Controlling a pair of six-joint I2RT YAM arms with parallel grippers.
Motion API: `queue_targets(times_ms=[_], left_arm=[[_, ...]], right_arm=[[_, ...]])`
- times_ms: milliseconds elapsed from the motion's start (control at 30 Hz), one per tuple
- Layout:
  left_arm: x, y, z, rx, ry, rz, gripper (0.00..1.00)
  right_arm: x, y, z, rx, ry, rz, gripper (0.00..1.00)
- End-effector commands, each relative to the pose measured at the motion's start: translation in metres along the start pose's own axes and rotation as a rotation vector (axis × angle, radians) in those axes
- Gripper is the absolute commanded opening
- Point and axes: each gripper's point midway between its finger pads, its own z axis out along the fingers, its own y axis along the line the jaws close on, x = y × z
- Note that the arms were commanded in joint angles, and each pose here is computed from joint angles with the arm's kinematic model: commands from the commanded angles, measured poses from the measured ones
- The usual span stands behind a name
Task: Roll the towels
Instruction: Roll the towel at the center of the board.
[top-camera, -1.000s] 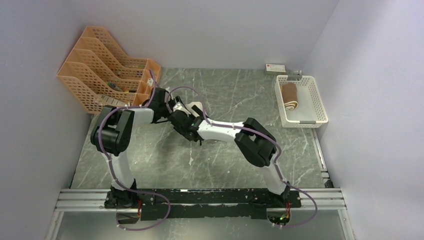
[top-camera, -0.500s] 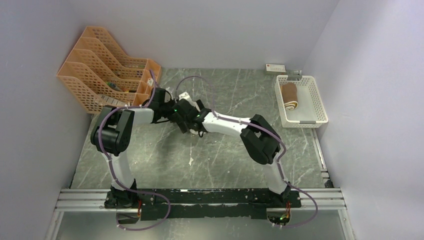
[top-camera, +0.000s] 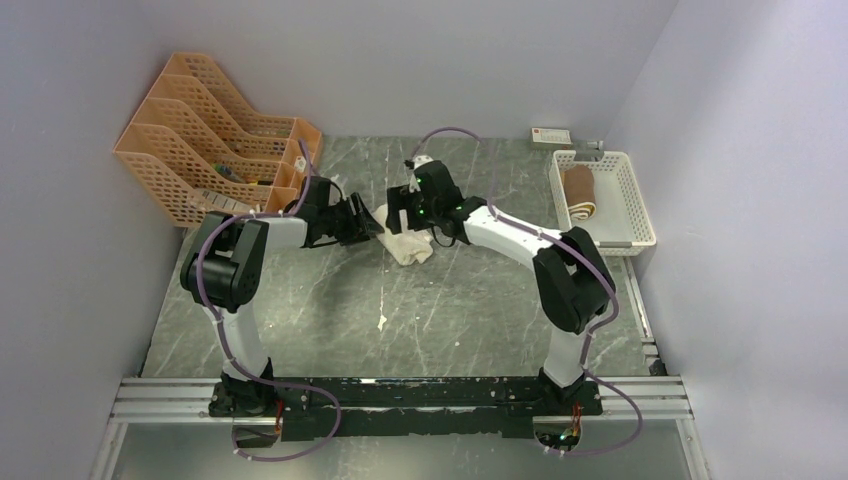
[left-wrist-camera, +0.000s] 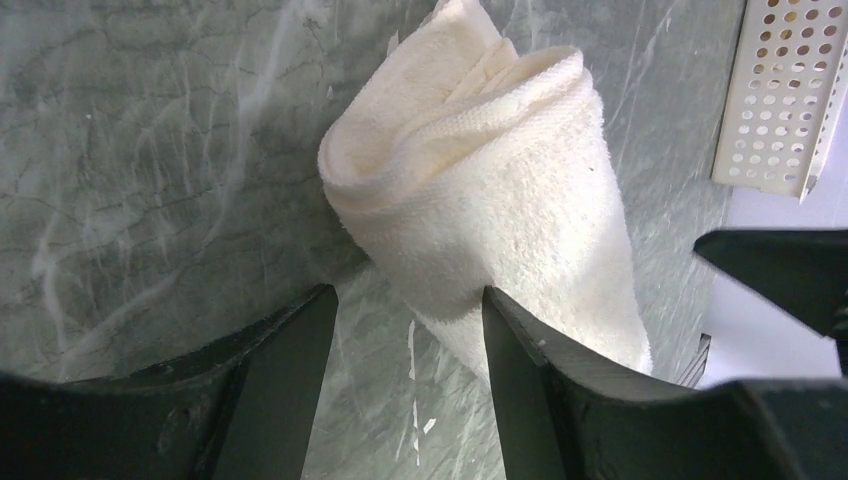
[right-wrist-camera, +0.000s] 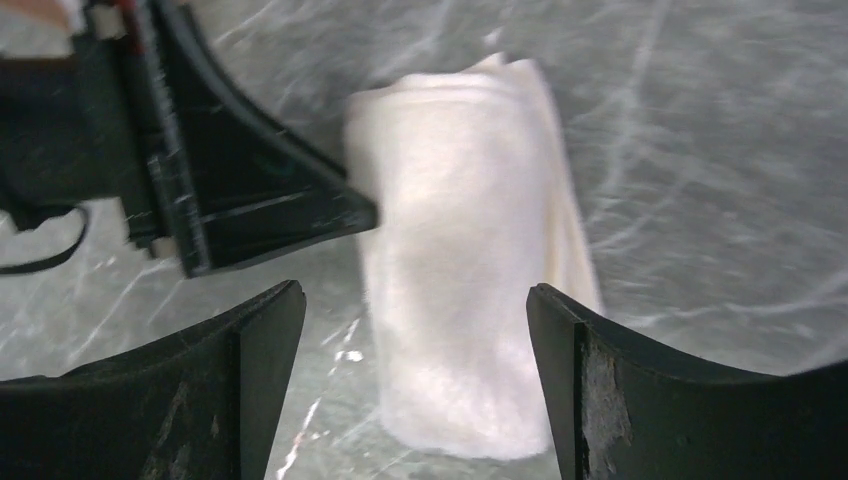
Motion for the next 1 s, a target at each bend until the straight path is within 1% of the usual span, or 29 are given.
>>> queue_targets(times_ms=[0, 133, 267, 400, 667, 733, 767, 867, 933, 967], left_arm=[[0.009, 0.008, -0.003, -0.029, 0.012, -0.006, 0.68], [0.01, 0.008, -0.006, -0.034, 0.01, -0.004, 0.68], [0.006, 0.003, -0.015, -0.026, -0.011, -0.002, 0.68], [-0.006, -0.003, -0.032, -0.026, -0.051, 0.003, 0.69], [-0.035, -0.004, -0.072, -0.019, -0.128, 0.002, 0.7], [-0.038, -0.002, -0.079, -0.022, -0.138, 0.001, 0.7], [-0.04, -0.001, -0.083, -0.022, -0.145, 0.0, 0.7], [-0.045, 0.003, -0.093, -0.025, -0.166, -0.007, 0.7], [-0.046, 0.005, -0.099, -0.027, -0.173, -0.012, 0.7], [-0.047, 0.006, -0.102, -0.026, -0.177, -0.015, 0.7]], right_arm=[[0.013, 0.036, 0.006, -0.174, 0.062, -0.002, 0.82], [0.022, 0.027, 0.015, -0.133, 0.109, -0.025, 0.83], [0.024, 0.013, 0.021, -0.072, 0.118, -0.06, 0.85], [0.021, 0.003, 0.025, -0.042, 0.109, -0.079, 0.87], [0.022, -0.002, 0.038, -0.052, 0.118, -0.076, 0.88], [0.02, 0.0, 0.04, -0.064, 0.129, -0.082, 0.85], [0.03, -0.002, 0.047, -0.063, 0.156, -0.082, 0.83], [0.034, -0.001, 0.051, -0.068, 0.166, -0.082, 0.75], [0.034, -0.001, 0.052, -0.07, 0.164, -0.084, 0.65], [0.033, -0.001, 0.051, -0.071, 0.163, -0.085, 0.55]])
